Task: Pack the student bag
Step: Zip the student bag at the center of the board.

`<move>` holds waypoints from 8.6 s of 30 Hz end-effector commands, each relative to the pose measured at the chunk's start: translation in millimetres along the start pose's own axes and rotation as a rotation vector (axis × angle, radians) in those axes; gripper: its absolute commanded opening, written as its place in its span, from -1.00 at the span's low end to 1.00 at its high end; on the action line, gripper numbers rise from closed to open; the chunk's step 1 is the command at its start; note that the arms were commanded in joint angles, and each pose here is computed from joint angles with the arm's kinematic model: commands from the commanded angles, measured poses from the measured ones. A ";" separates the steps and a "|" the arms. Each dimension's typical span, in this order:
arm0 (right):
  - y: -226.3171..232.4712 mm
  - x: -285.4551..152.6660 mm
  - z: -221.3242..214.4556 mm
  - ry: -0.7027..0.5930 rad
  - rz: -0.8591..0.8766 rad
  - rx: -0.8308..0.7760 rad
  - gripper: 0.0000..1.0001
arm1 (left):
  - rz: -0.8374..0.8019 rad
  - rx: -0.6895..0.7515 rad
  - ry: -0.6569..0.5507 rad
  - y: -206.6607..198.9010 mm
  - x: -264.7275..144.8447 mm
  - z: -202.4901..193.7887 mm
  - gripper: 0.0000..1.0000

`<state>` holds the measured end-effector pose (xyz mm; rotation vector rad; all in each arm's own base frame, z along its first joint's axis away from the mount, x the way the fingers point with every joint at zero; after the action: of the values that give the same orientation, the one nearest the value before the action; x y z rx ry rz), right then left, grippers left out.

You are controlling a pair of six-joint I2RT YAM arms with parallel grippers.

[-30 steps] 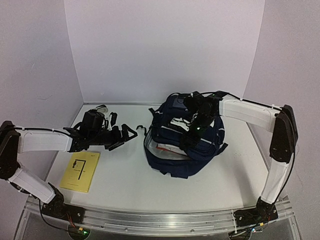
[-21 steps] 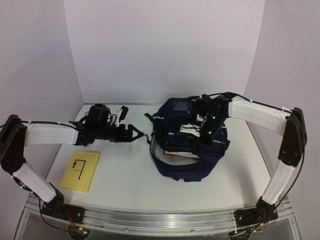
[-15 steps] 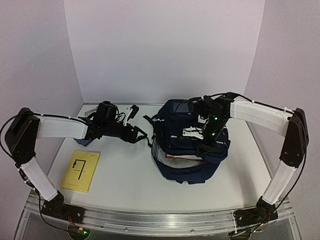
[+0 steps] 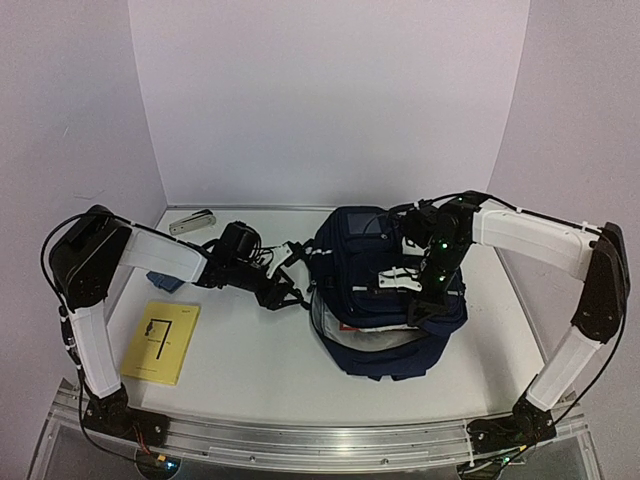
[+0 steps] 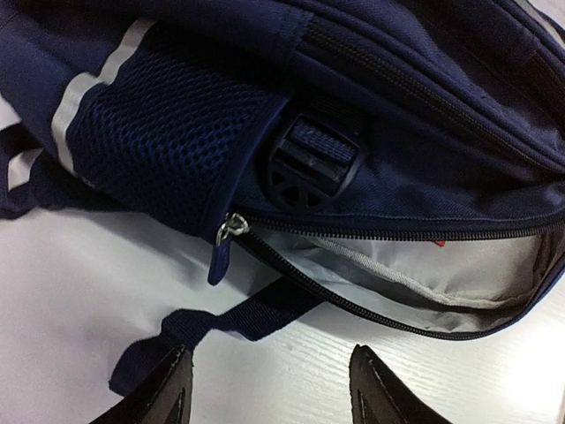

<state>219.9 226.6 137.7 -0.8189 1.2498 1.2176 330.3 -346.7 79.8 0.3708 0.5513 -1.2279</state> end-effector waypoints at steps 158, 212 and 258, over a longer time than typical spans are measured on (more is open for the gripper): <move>-120.9 63.4 177.2 -0.350 0.207 0.753 -0.08 | 0.095 0.118 0.128 -111.9 -43.4 16.0 -0.93; -127.6 9.0 187.9 -0.464 0.161 0.735 0.12 | -0.109 -0.042 -0.113 -272.8 63.0 120.6 -0.21; -147.9 -28.5 46.4 -0.515 0.018 0.751 0.21 | 0.207 0.547 0.068 -129.3 19.2 70.4 -0.19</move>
<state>393.6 229.1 110.8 0.0301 1.2434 0.7008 217.4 -423.1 79.2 1.0697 0.3228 -1.1489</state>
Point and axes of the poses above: each gripper's point midway between its finger pads, its own x axis out along the fingers, its own y axis along the line the jaws close on, z = x × y, the point moved 1 cm from there along -x, back along the fingers, and after that the axes turned 9 degrees about x, right-handed, at the moved point
